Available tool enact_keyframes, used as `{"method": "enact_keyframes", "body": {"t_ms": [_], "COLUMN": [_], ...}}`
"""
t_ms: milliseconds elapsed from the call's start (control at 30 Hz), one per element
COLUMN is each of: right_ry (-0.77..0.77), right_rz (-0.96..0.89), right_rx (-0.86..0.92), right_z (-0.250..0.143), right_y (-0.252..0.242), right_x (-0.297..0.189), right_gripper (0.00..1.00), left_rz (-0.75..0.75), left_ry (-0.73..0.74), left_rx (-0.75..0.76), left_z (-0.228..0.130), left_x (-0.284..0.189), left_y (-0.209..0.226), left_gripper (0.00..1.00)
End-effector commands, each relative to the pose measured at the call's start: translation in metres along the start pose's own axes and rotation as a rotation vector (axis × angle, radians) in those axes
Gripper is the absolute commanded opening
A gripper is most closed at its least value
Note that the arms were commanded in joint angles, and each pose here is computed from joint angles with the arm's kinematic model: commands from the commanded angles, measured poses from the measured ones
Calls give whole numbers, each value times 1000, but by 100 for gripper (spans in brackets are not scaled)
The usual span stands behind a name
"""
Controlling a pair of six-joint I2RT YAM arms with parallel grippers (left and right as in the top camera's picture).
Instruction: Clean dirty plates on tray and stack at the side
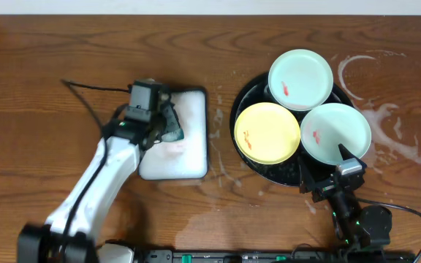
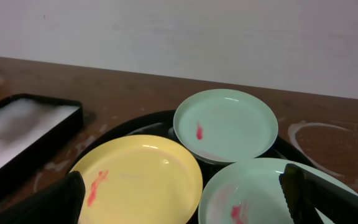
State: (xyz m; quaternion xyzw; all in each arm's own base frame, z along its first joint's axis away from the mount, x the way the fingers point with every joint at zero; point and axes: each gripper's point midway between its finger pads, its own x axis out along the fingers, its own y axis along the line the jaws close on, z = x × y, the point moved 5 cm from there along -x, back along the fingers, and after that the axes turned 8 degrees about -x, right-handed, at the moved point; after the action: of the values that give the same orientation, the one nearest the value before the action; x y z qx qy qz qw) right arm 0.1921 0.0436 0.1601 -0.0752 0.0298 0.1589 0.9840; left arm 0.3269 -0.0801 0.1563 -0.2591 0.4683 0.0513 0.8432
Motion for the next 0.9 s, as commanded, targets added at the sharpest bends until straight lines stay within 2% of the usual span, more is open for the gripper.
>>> {"method": "enact_keyframes", "body": {"t_ms": [0,133,300,433,567,767,867], "right_ry": [3,3,3,3,3,3,3], "right_rz": [6,6,6,6,6,6,6], "right_rx": [-11,-12,-11,-11,-11,-11,-11], "right_z": [-1,-1,-1,-1,-1,-1,-1], "right_y": [1,1,1,1,1,1,1], "right_x": [0,0,0,0,0,0,0], "right_gripper": [99,99,99,99,99,99,99], "left_rz": [-58,3,99,115,67,-87,-99], "left_ry": [-33,-15,82,117,73,-40,-89], "left_rx": [9,6,4,3,4,10,22], "left_z": [6,1,-19,-25,-14,4,9], "left_x": [-18,-3,31,42,28,-23,-36], "left_y": [-10,1,20,24,13,-11,-12], "left_gripper": [8,8,7,8,8,7,7]}}
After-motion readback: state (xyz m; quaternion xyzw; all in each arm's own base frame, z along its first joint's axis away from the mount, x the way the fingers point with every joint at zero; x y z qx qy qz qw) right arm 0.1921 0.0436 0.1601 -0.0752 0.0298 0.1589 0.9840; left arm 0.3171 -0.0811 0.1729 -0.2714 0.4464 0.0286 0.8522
